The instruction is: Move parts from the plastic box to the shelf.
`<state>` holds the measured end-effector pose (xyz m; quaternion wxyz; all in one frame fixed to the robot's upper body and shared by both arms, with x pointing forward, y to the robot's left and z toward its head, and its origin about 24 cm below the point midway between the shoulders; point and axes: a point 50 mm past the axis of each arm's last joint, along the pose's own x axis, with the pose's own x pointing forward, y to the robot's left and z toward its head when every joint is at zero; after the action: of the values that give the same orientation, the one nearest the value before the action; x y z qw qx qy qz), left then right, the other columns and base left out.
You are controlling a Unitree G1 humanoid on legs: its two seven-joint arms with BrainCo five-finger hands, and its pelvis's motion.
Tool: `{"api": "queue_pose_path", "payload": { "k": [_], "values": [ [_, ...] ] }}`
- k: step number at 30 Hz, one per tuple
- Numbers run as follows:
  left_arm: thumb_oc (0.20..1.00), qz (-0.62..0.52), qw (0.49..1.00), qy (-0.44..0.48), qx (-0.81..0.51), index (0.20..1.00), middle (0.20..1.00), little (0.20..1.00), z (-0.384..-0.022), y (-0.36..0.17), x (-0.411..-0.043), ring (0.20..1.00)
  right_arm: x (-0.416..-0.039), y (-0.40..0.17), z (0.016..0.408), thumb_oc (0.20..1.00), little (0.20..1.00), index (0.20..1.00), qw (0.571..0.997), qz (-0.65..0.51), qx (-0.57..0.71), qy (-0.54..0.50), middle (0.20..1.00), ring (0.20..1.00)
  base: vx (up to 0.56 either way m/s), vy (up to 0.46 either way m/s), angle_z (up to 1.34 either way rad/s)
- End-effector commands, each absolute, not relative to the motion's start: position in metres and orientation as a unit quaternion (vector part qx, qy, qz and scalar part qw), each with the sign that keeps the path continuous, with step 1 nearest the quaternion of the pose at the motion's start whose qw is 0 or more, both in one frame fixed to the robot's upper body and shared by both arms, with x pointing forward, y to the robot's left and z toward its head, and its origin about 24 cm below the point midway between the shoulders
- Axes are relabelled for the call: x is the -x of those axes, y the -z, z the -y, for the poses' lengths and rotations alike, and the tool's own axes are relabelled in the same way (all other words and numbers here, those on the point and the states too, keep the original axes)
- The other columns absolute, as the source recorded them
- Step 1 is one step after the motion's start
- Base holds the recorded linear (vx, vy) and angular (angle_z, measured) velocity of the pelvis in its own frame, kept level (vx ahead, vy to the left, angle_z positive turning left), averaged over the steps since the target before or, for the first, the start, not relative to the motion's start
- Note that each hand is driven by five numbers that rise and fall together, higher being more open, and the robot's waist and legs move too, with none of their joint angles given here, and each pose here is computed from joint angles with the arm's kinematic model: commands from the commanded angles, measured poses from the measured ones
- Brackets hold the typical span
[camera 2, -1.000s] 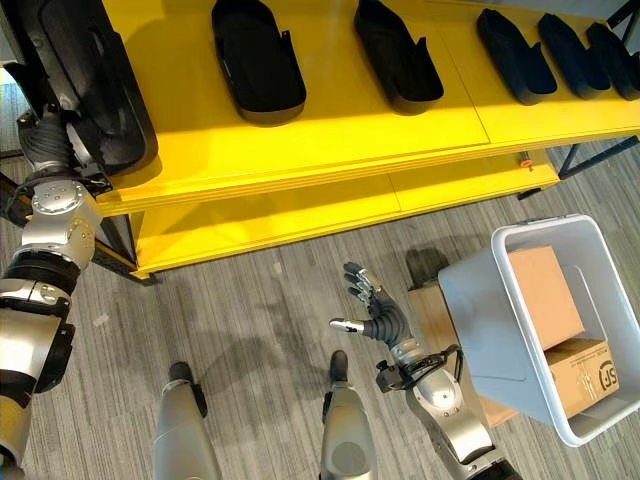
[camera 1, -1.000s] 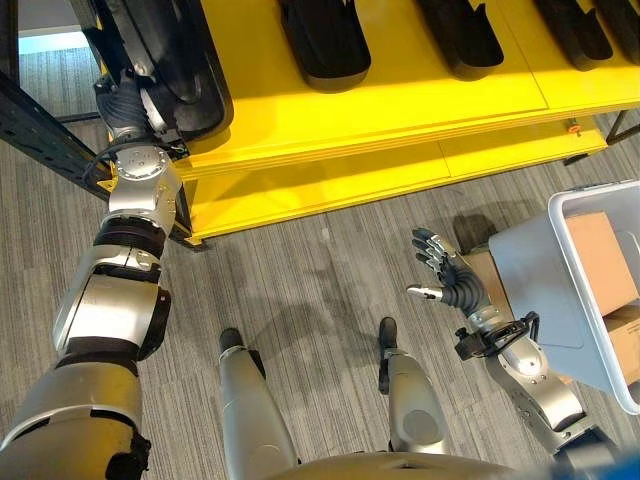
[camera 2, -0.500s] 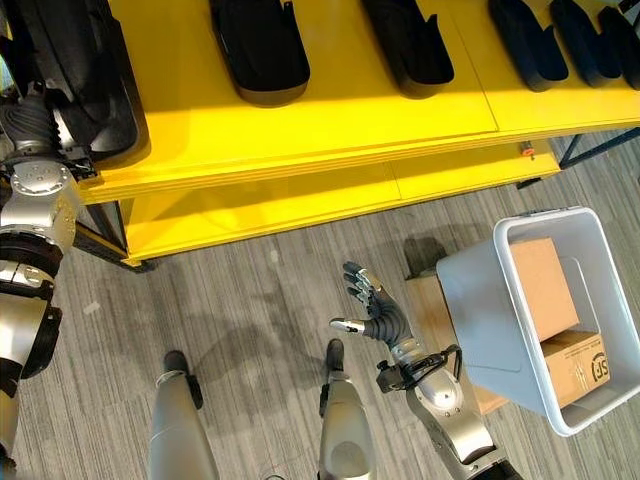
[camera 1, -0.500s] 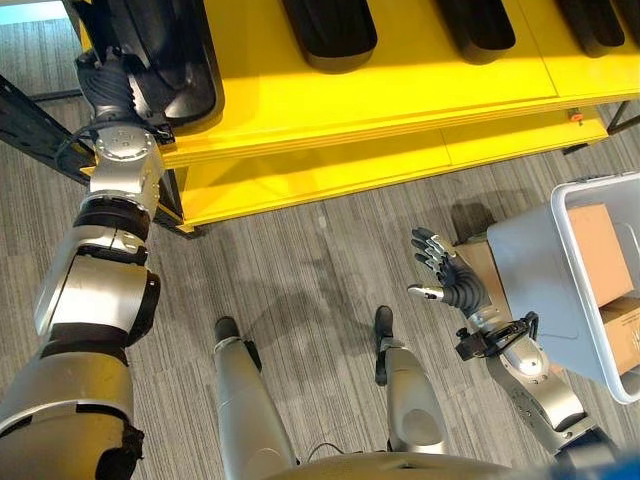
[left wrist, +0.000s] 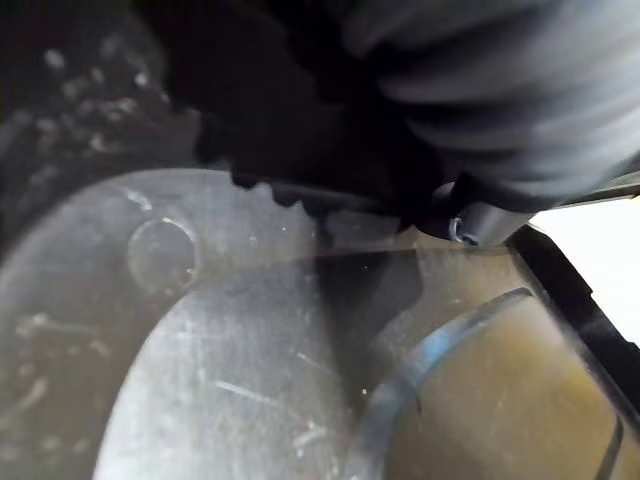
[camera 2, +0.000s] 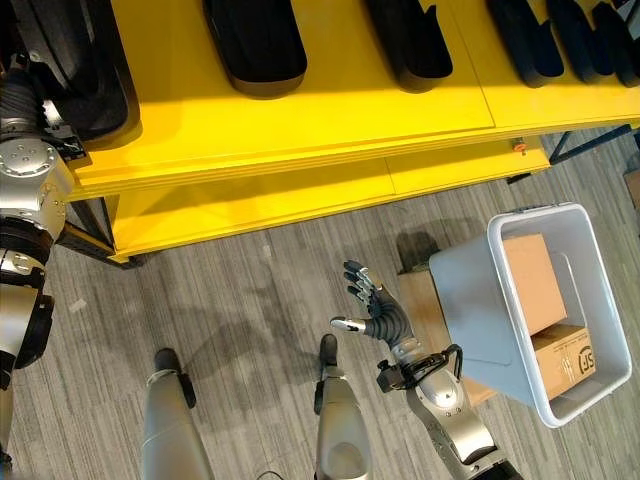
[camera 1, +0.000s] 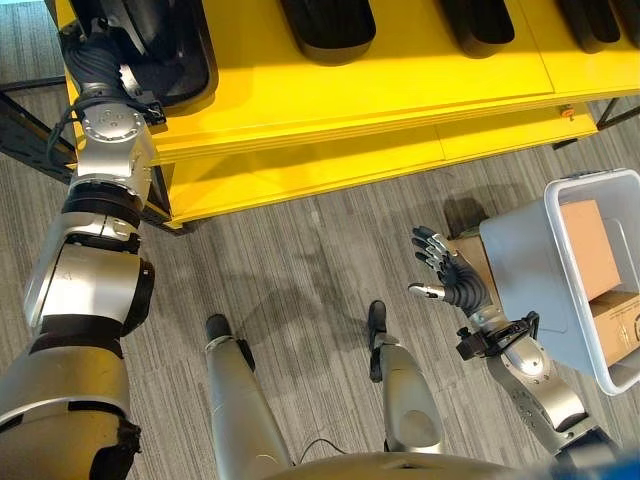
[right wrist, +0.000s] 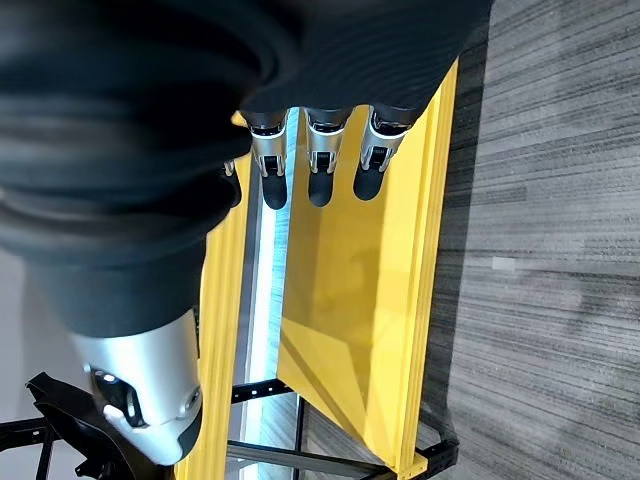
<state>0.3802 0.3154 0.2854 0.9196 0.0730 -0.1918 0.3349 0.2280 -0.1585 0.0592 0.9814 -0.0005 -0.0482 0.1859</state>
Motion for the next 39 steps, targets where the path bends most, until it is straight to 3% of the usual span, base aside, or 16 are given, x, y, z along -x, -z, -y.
{"api": "queue_pose_path", "payload": {
  "k": [1,6,20,26,36,39],
  "values": [
    [1.0,0.221,0.907,-0.356,-0.045,1.0,1.0,1.0,-0.33,-0.304,-0.371,1.0,-0.227,-0.082,0.175,1.0,1.0,1.0,0.98,0.107,0.004,-0.171,1.0,1.0,0.0,0.0,0.0],
    [1.0,0.226,0.909,-0.349,0.028,1.0,1.0,1.0,-0.328,-0.298,-0.372,1.0,-0.226,-0.08,0.177,1.0,1.0,1.0,0.98,0.102,0.014,-0.168,1.0,1.0,0.0,0.0,0.0],
    [1.0,0.234,0.908,-0.344,0.053,1.0,1.0,1.0,-0.329,-0.296,-0.371,1.0,-0.227,-0.085,0.179,1.0,1.0,1.0,0.979,0.107,0.021,-0.173,1.0,1.0,0.0,0.0,0.0],
    [1.0,0.296,0.906,-0.297,0.051,1.0,1.0,1.0,-0.31,-0.291,-0.363,1.0,-0.232,-0.089,0.181,1.0,1.0,1.0,0.979,0.119,0.03,-0.162,1.0,1.0,0.0,-0.01,-0.03],
    [1.0,0.336,0.895,-0.263,-0.13,1.0,1.0,1.0,-0.293,-0.237,-0.318,1.0,-0.232,-0.094,0.194,1.0,1.0,1.0,0.981,0.134,0.047,-0.133,1.0,1.0,0.0,-0.006,0.06],
    [1.0,0.323,0.855,-0.253,-0.316,1.0,1.0,1.0,-0.289,-0.222,-0.303,1.0,-0.233,-0.095,0.201,1.0,1.0,1.0,0.981,0.138,0.056,-0.122,1.0,1.0,0.02,-0.013,0.1]
  ]
}}
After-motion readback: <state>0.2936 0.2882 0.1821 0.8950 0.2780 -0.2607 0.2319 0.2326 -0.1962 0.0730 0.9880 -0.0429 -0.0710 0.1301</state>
